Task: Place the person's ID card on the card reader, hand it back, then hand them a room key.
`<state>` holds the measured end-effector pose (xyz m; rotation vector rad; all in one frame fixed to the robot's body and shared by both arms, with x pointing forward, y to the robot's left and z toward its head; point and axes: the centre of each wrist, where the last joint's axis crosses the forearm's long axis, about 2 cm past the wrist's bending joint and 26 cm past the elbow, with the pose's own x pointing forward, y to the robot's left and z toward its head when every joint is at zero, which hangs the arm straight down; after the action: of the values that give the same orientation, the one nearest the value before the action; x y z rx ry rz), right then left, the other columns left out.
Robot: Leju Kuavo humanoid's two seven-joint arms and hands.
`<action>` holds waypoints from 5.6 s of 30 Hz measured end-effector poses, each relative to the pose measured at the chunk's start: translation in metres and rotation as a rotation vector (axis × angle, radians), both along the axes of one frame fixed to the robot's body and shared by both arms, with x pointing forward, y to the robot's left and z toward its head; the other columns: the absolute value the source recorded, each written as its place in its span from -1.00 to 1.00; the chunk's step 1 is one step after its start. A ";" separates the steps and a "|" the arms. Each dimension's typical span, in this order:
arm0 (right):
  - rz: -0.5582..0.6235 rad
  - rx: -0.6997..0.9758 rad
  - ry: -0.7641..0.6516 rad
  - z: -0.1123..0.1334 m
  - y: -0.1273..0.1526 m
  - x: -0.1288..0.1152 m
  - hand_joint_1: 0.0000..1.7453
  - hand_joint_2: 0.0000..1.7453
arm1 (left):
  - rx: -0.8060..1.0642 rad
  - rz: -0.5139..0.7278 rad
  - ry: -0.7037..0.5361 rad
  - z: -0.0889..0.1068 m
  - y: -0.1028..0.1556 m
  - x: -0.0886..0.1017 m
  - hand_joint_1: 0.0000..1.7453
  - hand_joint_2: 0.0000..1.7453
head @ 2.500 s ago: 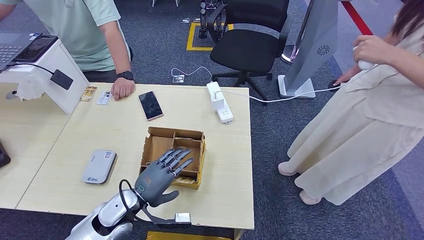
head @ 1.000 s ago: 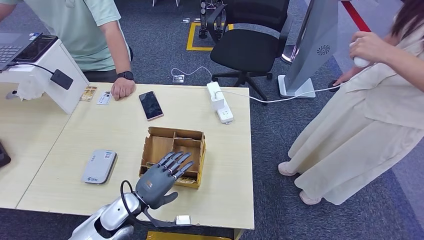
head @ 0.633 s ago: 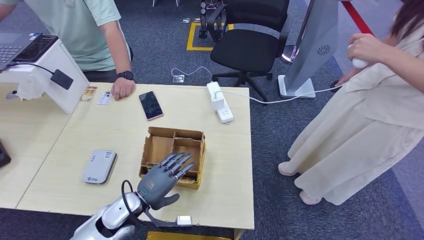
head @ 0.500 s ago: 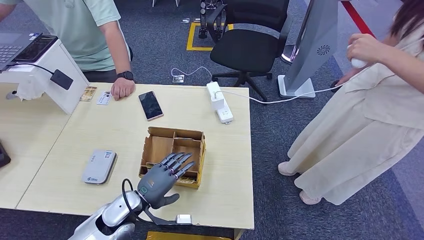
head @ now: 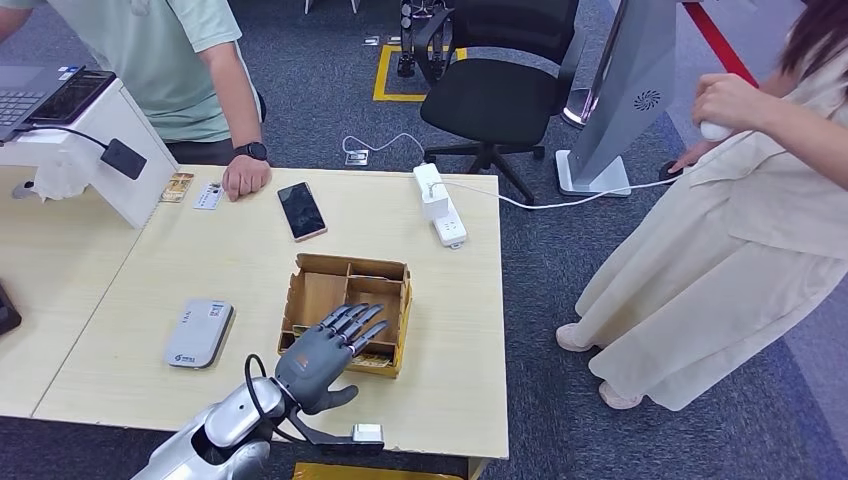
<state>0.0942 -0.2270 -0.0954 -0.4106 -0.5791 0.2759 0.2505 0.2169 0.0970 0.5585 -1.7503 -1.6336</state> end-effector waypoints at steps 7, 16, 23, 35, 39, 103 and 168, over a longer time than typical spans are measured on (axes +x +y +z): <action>0.005 -0.004 0.001 0.000 -0.001 0.000 -1.00 -1.00 | 0.002 0.003 0.005 -0.001 0.001 0.001 -0.50 1.00; 0.014 -0.005 -0.001 0.000 -0.001 0.001 -1.00 -1.00 | 0.017 0.000 0.010 -0.002 0.006 0.001 1.00 1.00; 0.017 -0.003 -0.002 0.000 -0.001 0.001 -1.00 -1.00 | 0.024 -0.005 -0.001 -0.002 0.011 0.004 1.00 1.00; 0.013 -0.017 0.004 0.000 -0.005 0.002 -1.00 -1.00 | 0.021 -0.003 -0.030 -0.002 0.011 0.003 1.00 1.00; 0.008 -0.034 0.009 0.000 -0.007 0.001 -1.00 -1.00 | 0.021 -0.004 -0.033 -0.002 0.011 0.003 1.00 1.00; 0.015 -0.039 0.024 -0.001 0.007 -0.011 -1.00 -1.00 | -0.162 0.309 -0.389 0.081 0.068 0.075 1.00 1.00; -0.032 -0.013 0.066 -0.003 0.018 -0.030 -1.00 -1.00 | -0.343 0.938 -0.527 0.097 0.211 0.099 -1.00 1.00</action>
<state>0.0641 -0.2092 -0.0983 -0.4215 -0.5056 0.2614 0.3498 0.4283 0.1939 1.4506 -1.6406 -0.5431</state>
